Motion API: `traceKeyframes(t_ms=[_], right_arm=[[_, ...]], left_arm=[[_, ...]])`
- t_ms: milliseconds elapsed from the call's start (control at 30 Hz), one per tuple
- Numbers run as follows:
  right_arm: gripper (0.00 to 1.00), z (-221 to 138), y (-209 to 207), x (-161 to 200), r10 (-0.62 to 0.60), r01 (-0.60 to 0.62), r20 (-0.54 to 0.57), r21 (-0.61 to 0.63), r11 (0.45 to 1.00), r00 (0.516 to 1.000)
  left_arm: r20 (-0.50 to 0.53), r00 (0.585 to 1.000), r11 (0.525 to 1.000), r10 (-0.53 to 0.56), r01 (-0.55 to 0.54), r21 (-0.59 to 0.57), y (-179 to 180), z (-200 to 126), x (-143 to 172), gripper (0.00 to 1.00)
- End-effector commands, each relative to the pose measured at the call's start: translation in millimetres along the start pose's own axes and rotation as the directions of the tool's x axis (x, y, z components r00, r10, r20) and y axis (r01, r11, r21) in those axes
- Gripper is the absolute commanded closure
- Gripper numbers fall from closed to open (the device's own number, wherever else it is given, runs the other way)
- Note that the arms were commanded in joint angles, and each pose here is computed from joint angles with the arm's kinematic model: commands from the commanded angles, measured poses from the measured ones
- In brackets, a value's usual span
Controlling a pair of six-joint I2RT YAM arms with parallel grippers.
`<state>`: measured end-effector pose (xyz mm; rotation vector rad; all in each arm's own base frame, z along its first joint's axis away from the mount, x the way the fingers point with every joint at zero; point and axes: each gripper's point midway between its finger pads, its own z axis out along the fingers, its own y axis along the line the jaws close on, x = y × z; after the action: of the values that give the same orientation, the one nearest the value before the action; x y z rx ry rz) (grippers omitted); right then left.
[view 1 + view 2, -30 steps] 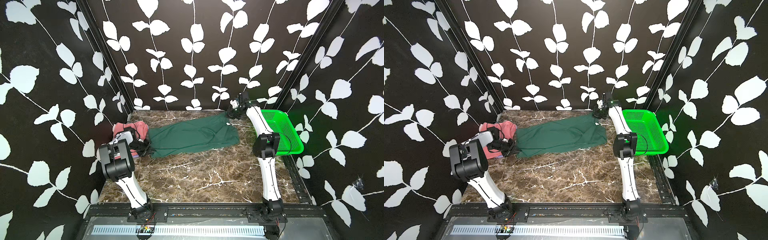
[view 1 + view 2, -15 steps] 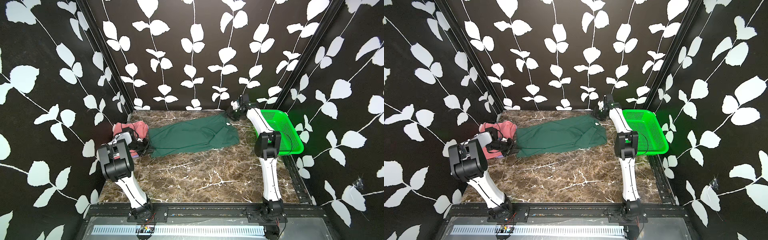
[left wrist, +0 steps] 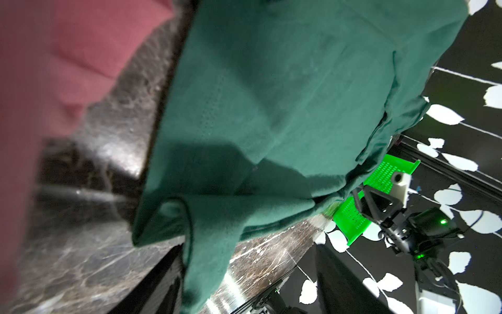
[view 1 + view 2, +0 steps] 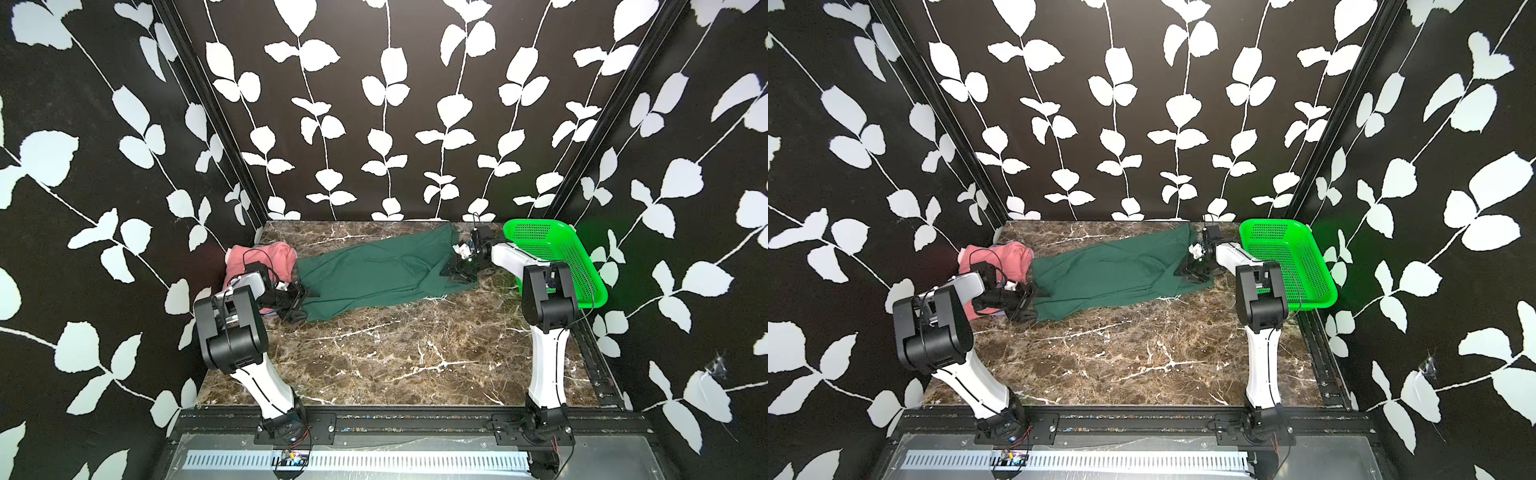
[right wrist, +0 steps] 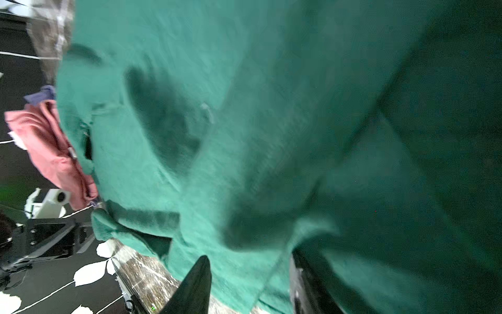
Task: Fold and stack t-shirts
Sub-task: Fold the T-shirt.
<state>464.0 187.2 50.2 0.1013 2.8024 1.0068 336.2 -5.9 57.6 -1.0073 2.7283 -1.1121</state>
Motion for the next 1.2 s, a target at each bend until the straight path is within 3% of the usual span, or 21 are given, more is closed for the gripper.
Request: traceKeyframes(t_ms=[0, 300, 533, 700, 833, 967, 1167], right_arm=[[0.54, 13, 2, -2, -0.017, 0.018, 0.002, -0.032, 0.999, 1.0], [0.61, 27, -9, 5, -0.011, 0.01, -0.028, -0.01, 1.0, 1.0], [0.66, 30, -13, 1, -0.007, 0.007, -0.03, 0.006, 1.0, 1.0], [0.68, 30, -9, -2, -0.018, 0.018, -0.04, -0.001, 1.0, 0.999], [0.68, 30, -9, 0, -0.028, 0.029, -0.05, 0.006, 1.0, 0.998], [0.68, 32, -15, 7, -0.024, 0.025, -0.07, 0.017, 1.0, 0.997], [0.68, 37, -28, 22, -0.022, 0.028, -0.111, 0.049, 0.998, 0.994]], left_arm=[[0.013, 0.999, 0.999, 0.037, -0.037, 0.003, -6, -13, 10, 0.24], [-0.017, 1.0, 0.999, -0.009, 0.01, 0.033, 3, -11, 42, 0.3], [-0.035, 0.999, 1.0, -0.024, 0.025, 0.013, 18, -9, 71, 0.41], [-0.034, 0.998, 0.999, -0.045, 0.046, 0.008, 25, -5, 75, 0.69], [-0.039, 0.998, 0.999, -0.053, 0.053, 0.005, 26, -5, 78, 1.0], [-0.039, 0.997, 0.997, -0.064, 0.066, 0.038, 15, -11, 79, 1.0], [0.093, 0.994, 0.976, 0.051, -0.07, 0.208, -57, -64, 72, 1.0]])
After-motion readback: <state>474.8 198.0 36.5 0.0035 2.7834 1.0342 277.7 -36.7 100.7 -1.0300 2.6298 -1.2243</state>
